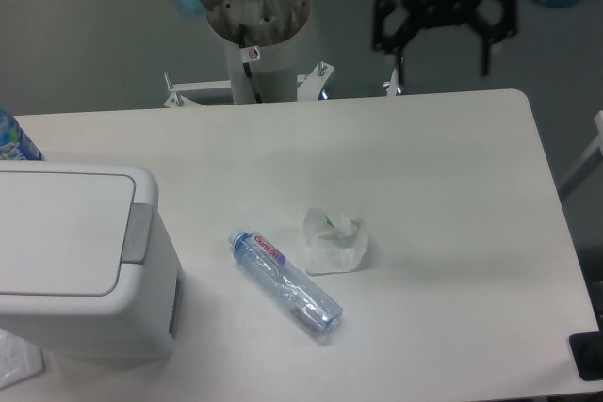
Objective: Open the trash can
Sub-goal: 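Move the gripper toward the white trash bin lid and lower it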
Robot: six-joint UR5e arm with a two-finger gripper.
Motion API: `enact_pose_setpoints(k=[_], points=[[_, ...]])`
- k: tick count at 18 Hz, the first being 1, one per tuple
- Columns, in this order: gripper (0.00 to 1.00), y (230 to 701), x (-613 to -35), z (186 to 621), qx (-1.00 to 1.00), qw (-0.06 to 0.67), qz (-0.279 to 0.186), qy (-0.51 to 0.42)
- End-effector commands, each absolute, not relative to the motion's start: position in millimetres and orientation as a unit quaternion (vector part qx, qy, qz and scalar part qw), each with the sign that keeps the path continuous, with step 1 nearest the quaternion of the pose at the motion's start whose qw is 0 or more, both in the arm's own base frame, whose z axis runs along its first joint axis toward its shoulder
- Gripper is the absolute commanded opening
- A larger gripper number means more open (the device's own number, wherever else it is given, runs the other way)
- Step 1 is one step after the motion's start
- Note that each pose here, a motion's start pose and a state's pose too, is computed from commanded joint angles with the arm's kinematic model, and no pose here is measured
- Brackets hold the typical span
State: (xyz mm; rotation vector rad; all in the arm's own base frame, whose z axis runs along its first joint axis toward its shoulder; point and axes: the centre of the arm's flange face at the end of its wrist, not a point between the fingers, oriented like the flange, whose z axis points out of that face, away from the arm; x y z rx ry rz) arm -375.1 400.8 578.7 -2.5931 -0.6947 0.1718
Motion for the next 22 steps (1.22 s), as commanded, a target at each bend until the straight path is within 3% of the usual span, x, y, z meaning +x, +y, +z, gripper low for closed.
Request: enact_pose_setpoints(k=[8, 22], points=[[1.00, 502.1, -344.5, 536.8, -0.928, 0.276, 0.045, -0.246], [1.00, 563.0, -288.4, 503.4, -0.920, 0.269, -0.009, -0.284]])
